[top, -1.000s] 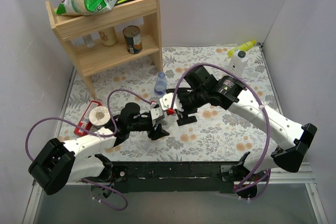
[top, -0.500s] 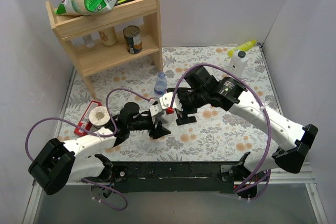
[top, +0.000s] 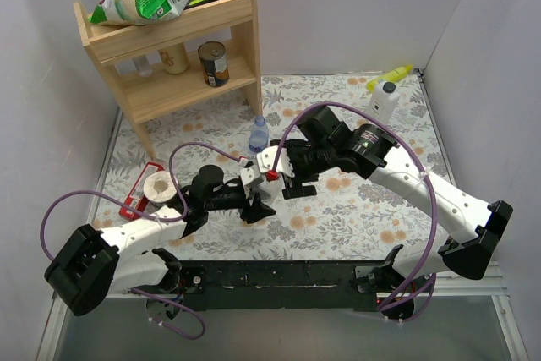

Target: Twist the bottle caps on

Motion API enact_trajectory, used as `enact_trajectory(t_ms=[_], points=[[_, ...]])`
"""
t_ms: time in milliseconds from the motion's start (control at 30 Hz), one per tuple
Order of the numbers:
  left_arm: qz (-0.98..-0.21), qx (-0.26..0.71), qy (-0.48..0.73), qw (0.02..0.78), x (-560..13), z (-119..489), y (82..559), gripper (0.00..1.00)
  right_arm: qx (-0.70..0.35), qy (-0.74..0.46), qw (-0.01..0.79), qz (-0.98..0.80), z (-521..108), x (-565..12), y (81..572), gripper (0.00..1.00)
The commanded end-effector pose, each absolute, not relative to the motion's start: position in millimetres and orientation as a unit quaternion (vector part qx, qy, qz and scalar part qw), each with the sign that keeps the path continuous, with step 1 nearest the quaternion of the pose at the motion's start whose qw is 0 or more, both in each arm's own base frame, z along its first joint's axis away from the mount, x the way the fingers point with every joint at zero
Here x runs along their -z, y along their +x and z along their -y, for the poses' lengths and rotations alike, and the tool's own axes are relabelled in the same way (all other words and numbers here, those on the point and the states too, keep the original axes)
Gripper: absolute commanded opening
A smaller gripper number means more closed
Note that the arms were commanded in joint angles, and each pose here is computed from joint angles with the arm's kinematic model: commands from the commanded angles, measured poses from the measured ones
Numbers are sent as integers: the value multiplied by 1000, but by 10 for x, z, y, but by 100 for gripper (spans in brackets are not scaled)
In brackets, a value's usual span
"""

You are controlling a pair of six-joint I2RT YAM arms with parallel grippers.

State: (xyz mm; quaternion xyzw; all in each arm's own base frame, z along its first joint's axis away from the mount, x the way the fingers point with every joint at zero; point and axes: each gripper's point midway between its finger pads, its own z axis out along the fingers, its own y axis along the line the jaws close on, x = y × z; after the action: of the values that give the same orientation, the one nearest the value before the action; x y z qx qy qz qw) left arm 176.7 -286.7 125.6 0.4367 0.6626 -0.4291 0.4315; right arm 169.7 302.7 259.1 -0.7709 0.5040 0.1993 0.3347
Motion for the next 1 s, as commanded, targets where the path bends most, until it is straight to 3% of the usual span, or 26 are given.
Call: enact_trajectory(t_ms=[0, 267, 400, 500, 667, 967], points=[[-641, 428, 422, 477, -1517, 2870, 1856, 0, -193, -763, 316, -529, -2894, -2571, 1628, 85], [-647, 420, 413, 485, -1510, 2843, 1900, 0, -186, -765, 290, -544, -2704, -2546, 1527, 81], [-635, 414, 442, 479, -1445, 2837, 1848, 0, -179, -715, 319, -596, -2685, -2682, 1739, 79], [-629, 413, 467, 464, -1360, 2830, 1772, 0, -200, -690, 354, -599, -2728, -2912, 1986, 82], [-620, 410, 491, 455, -1351, 2857, 1758, 0, -221, -731, 399, -507, -2936, -3096, 1913, 93], [-626, 412, 491, 445, -1326, 2890, 1787, 0, -252, -790, 358, -430, -3084, -2884, 1514, 93]])
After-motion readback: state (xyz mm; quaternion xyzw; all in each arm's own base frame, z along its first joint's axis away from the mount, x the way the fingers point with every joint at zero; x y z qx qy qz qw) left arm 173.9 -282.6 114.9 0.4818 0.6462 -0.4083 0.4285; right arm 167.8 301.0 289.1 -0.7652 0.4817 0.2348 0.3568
